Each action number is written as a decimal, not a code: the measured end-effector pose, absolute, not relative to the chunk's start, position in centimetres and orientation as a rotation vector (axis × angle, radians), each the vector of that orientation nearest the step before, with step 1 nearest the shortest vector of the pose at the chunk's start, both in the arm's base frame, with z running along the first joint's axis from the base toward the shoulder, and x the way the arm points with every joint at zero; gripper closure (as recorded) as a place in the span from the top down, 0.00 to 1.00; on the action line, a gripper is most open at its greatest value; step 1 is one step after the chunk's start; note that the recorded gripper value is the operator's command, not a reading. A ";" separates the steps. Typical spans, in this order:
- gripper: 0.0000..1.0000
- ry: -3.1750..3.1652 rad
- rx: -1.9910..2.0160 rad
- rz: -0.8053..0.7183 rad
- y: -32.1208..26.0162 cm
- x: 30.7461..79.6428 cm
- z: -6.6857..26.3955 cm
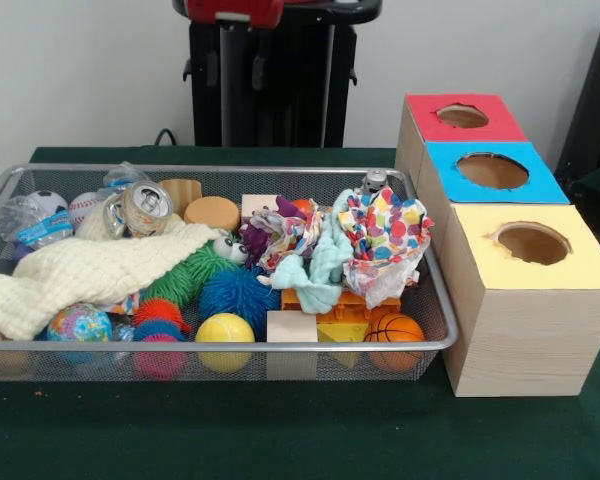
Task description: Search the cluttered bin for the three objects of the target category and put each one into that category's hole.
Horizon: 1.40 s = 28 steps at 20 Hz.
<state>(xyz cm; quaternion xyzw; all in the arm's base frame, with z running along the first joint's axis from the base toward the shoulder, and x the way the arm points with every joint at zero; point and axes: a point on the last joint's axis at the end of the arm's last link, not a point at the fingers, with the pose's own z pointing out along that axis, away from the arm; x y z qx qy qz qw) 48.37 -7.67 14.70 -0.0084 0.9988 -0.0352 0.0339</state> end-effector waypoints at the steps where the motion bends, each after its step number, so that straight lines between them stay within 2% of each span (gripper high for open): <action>1: 1.00 3.070 -0.034 -0.110 -8.0 48.4 14.4; 10: 1.00 3.052 -0.076 -0.054 -13.5 48.7 8.7; 14: 1.00 3.048 -0.083 -0.019 -14.7 48.7 7.4; 28: 1.00 2.940 -0.239 0.021 -15.3 50.2 5.7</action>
